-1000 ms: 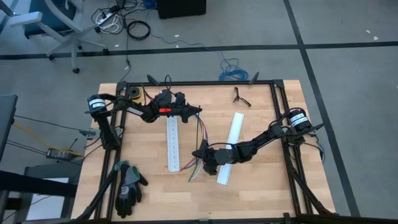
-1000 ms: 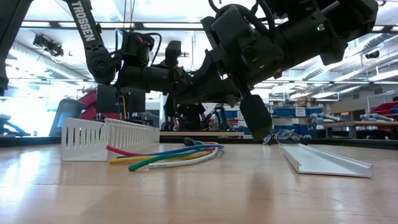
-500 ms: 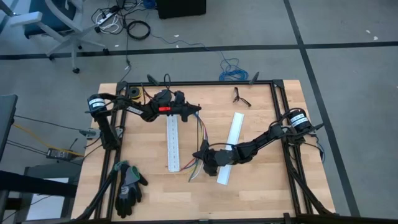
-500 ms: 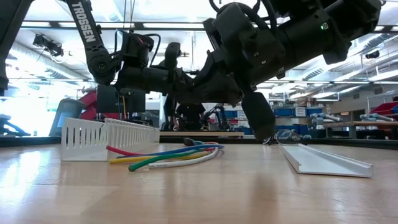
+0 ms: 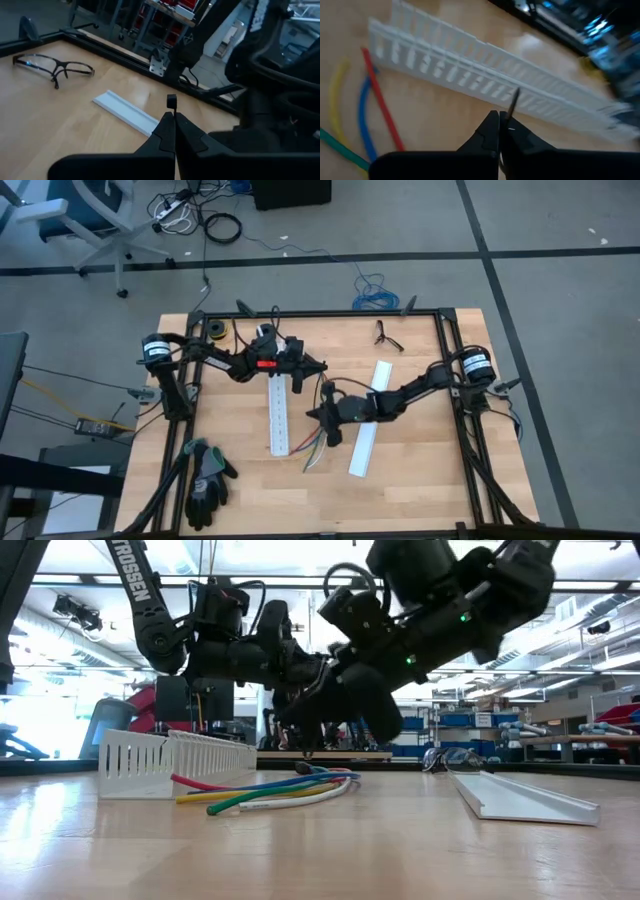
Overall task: Ziptie cables
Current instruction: Wrap the zip tie into the cable wires
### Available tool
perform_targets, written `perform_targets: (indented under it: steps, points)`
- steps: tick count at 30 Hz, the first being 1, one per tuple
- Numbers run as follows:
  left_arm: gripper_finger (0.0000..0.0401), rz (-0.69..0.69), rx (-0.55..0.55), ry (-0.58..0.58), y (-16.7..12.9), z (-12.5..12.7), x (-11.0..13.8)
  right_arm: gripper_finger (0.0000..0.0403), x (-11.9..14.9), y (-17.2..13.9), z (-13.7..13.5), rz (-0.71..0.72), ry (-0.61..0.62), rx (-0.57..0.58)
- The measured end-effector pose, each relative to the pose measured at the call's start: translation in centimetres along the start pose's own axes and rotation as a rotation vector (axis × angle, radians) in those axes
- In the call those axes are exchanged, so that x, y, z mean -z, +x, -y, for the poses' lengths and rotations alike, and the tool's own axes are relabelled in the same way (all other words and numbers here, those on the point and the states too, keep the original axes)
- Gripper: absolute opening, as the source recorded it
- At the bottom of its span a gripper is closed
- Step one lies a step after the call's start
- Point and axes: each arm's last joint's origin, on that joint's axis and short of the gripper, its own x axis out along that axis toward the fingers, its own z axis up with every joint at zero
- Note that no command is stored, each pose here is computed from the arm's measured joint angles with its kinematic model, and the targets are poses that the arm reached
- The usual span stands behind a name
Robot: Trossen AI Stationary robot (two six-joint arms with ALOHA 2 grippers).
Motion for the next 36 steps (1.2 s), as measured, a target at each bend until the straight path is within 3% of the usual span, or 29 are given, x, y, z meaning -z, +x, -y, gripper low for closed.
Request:
perform_targets:
  steps: [6,13,21,26,30,36]
  points:
    - [0.0001,-0.03,0.029,0.016,-0.4,0.0,0.6,0.0,1.3,-0.3,1.3,-0.012,0.125,-0.045]
    - [0.0001,-0.045,0.006,0.038,-1.3,-0.1,1.6,0.0,1.5,-1.8,2.9,0.019,0.191,-0.089]
    - [0.0001,0.009,-0.002,0.053,-1.2,0.0,1.2,0.0,1.8,-1.7,4.4,0.053,0.319,-0.127]
    - [0.0001,0.034,0.007,0.032,-1.2,0.1,0.9,0.0,1.1,-1.3,4.4,0.17,0.325,-0.141]
    - [0.0001,0.057,0.025,0.021,-1.1,0.5,0.7,0.0,1.6,-0.5,4.0,0.156,0.342,-0.153]
    - [0.0001,0.07,0.059,0.059,-0.9,1.4,0.8,0.0,3.1,0.9,3.2,0.173,0.397,-0.277]
